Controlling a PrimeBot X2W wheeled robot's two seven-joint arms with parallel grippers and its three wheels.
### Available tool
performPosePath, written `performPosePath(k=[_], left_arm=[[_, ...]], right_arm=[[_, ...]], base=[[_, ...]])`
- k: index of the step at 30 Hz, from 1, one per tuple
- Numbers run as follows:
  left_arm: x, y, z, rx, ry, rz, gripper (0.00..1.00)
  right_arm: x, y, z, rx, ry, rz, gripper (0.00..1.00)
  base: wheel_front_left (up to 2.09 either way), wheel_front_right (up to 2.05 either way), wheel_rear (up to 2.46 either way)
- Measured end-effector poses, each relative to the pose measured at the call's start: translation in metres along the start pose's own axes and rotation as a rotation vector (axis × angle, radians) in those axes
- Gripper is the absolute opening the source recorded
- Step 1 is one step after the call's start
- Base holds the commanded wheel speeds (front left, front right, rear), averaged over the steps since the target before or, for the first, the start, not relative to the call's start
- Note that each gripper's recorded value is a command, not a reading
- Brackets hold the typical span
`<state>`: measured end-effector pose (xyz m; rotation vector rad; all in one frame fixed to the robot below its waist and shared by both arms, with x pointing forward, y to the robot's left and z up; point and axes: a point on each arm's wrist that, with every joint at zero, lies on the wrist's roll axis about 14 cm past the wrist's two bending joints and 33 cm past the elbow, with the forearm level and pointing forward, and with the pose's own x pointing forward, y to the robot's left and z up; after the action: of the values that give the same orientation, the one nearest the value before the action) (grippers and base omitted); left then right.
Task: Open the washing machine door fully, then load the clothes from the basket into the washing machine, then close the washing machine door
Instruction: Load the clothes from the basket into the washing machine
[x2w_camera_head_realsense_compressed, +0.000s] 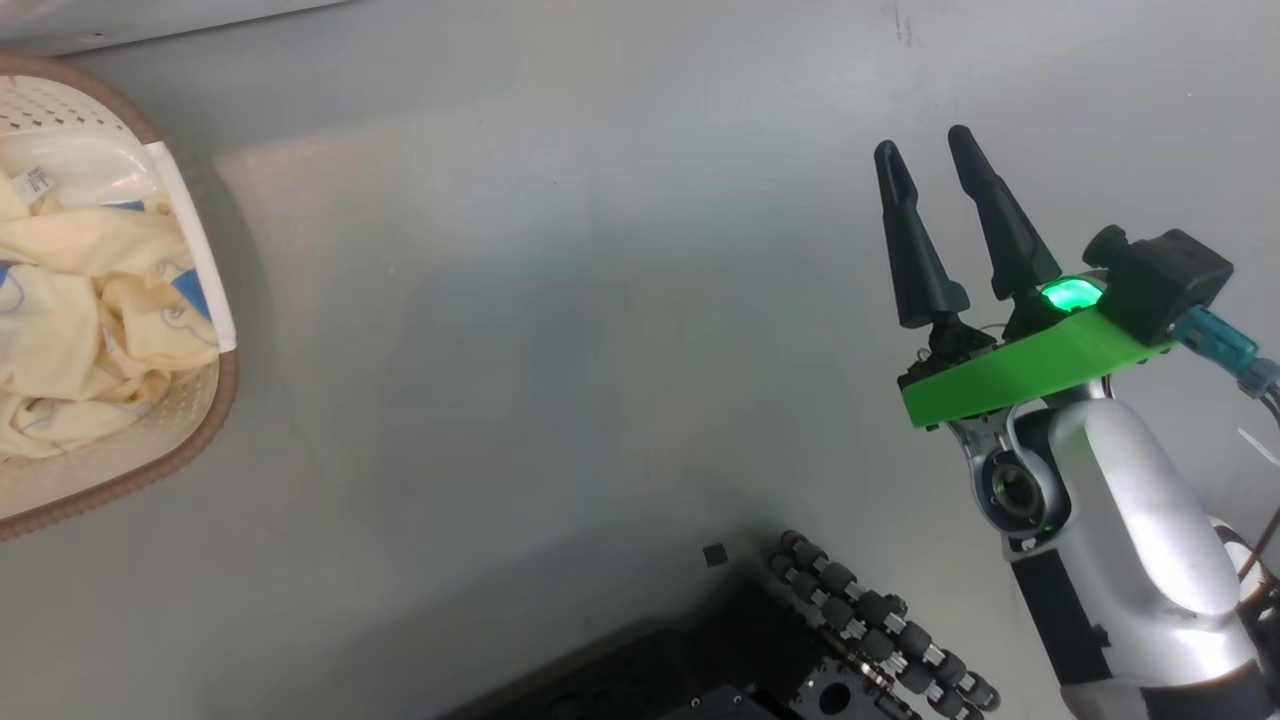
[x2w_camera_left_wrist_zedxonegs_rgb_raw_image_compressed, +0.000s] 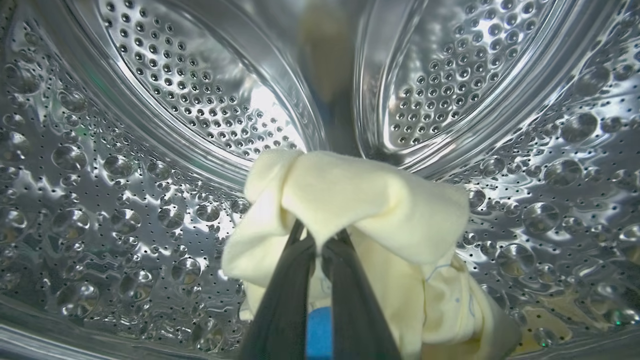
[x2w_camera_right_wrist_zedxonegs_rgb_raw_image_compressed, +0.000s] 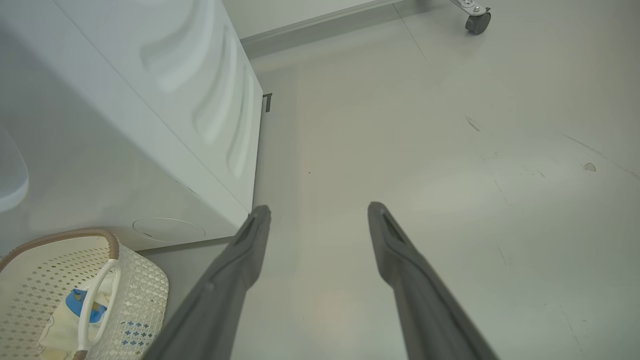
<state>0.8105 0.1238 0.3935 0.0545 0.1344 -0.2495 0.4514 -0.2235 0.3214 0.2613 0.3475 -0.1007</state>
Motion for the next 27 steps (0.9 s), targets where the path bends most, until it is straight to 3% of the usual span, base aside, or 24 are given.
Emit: performPosePath(k=[3,4,5,6,19,27], left_arm=[[0.001,-0.001,-0.003,0.006,0.005,-0.001,0.00],[0.000,0.000,-0.002,0.000,0.004,0.003,0.28],[0.000,0.002,-0.002,-0.001,0.002,0.007,0.92],[0.000,0.003,-0.001,0.000,-0.001,0.010,1.00],[-0.016,0.005,0.016,-0.016,-0.027,0.016,1.00],[-0.056,-0.003,0.008,-0.032,0.003,-0.007,1.00]], right_arm=[[0.001,0.000,0.001,-0.001,-0.003,0.002,1.00],[0.001,0.001,0.002,-0.001,-0.005,0.003,1.00],[0.002,0.001,0.003,-0.001,-0.007,0.004,1.00],[0.002,0.001,0.003,-0.001,-0.008,0.006,1.00],[0.009,0.010,0.017,-0.015,-0.052,0.030,1.00],[0.008,0.017,0.040,-0.045,-0.117,0.043,1.00]], base=[[0.00,0.00,0.00],[0.00,0.00,0.00],[0.00,0.00,0.00],[0.00,0.00,0.00],[0.00,0.00,0.00],[0.00,0.00,0.00]])
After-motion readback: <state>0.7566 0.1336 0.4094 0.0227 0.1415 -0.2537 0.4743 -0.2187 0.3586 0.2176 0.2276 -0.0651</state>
